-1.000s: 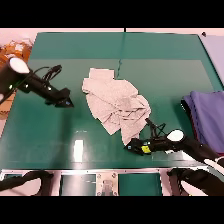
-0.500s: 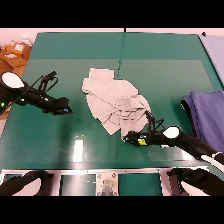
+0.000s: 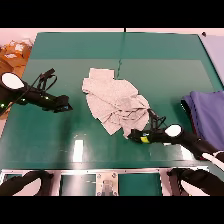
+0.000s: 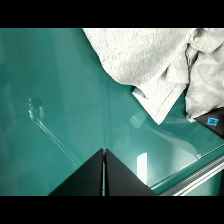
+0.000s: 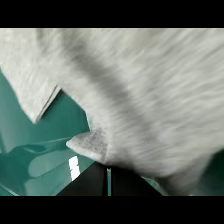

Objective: Fold the shirts.

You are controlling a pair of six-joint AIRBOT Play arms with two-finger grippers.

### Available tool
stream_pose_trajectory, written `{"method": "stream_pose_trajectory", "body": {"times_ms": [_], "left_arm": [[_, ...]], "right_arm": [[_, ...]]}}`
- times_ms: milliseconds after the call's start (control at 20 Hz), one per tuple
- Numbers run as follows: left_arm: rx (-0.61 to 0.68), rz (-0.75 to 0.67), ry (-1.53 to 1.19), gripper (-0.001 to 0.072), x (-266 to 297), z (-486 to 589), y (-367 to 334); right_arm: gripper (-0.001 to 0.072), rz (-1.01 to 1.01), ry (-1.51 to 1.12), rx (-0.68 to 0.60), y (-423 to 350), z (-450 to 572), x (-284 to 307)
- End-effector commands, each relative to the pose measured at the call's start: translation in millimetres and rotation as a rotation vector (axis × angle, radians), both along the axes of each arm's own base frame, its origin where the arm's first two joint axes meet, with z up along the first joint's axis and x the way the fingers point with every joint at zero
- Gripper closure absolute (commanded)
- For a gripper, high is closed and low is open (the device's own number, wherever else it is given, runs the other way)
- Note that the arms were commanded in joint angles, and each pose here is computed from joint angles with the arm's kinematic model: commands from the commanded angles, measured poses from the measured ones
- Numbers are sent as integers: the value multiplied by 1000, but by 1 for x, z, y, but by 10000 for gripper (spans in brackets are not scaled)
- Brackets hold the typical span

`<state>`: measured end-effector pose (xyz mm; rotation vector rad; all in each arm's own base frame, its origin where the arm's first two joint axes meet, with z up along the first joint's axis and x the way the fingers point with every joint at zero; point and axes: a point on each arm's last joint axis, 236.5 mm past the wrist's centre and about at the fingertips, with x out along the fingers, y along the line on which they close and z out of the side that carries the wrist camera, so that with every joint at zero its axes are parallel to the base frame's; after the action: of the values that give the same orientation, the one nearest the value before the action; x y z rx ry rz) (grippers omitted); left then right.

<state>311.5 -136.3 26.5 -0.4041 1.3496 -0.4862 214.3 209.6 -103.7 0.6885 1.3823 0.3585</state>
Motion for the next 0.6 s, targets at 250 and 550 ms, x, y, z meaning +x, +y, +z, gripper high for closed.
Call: {"method": "stream_pose_trajectory", "body": {"times_ms": [250,550], "left_arm": [[-121,175,68,53,1,-28,-16],[-161,361,54,53,6,-97,-58]], "right_arm": [[702,-249,0,-227,-175,66,27],[703,-415,-90,-285,-227,67,52]]}}
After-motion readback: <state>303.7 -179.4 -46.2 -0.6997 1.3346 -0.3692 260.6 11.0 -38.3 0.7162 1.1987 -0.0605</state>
